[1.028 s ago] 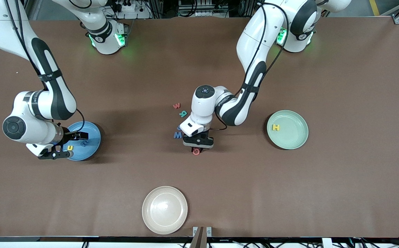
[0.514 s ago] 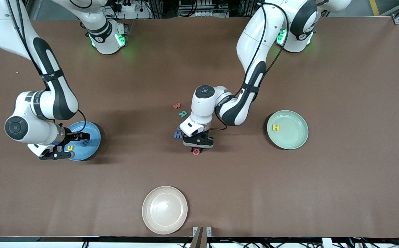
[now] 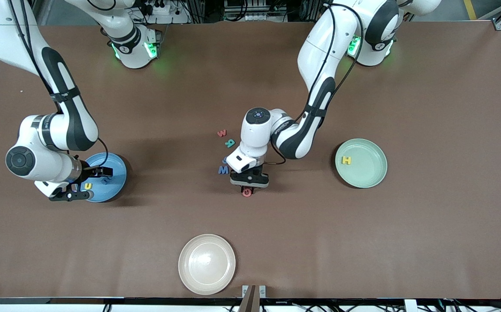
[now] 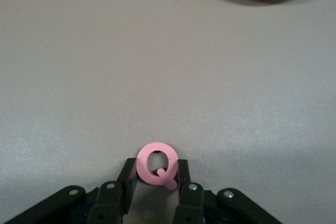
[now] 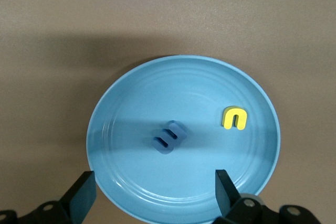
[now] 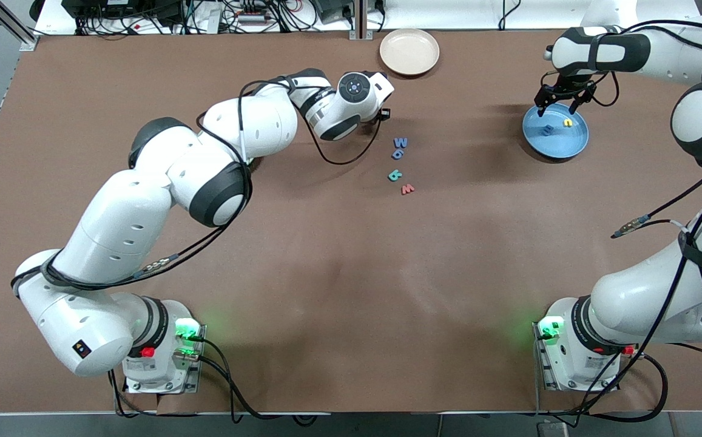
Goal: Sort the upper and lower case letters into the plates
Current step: 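Drop the Q on the green plate while the right gripper reaches the blue 6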
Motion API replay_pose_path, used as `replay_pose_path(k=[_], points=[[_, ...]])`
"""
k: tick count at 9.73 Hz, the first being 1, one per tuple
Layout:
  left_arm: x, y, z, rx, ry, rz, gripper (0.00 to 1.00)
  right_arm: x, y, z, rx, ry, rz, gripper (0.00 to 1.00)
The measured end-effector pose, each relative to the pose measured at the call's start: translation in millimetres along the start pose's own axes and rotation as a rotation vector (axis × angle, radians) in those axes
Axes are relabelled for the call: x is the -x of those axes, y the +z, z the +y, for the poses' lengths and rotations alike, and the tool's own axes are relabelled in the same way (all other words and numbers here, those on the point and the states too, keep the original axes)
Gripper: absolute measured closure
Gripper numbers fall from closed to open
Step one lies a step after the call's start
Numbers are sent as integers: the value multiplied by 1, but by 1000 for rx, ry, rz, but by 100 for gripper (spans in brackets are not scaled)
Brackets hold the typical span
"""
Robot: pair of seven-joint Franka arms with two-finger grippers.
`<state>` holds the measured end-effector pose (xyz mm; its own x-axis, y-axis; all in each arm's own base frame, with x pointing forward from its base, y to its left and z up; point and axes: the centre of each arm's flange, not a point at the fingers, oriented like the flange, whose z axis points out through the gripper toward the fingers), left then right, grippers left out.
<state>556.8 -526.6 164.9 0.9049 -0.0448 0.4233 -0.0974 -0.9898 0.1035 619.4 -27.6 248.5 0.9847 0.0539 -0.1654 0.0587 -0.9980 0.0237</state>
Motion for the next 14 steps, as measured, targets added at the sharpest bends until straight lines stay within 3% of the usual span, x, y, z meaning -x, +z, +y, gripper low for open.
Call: replay_pose_path(k=[4,7,10,14], points=[[-5,0,-6,-6,-5,4,64,0,0,-1,0,-1,0,0],[-24,-4,-29,-78,49,-34,64,-2,-1,-27,6,34,2,0],[-46,-31,-67,-130,139,-81,64,-3,-7,-120,19,79,19,0],[-47,-91,-164,-154,240,-187,64,29,-26,-287,-39,128,44,0]])
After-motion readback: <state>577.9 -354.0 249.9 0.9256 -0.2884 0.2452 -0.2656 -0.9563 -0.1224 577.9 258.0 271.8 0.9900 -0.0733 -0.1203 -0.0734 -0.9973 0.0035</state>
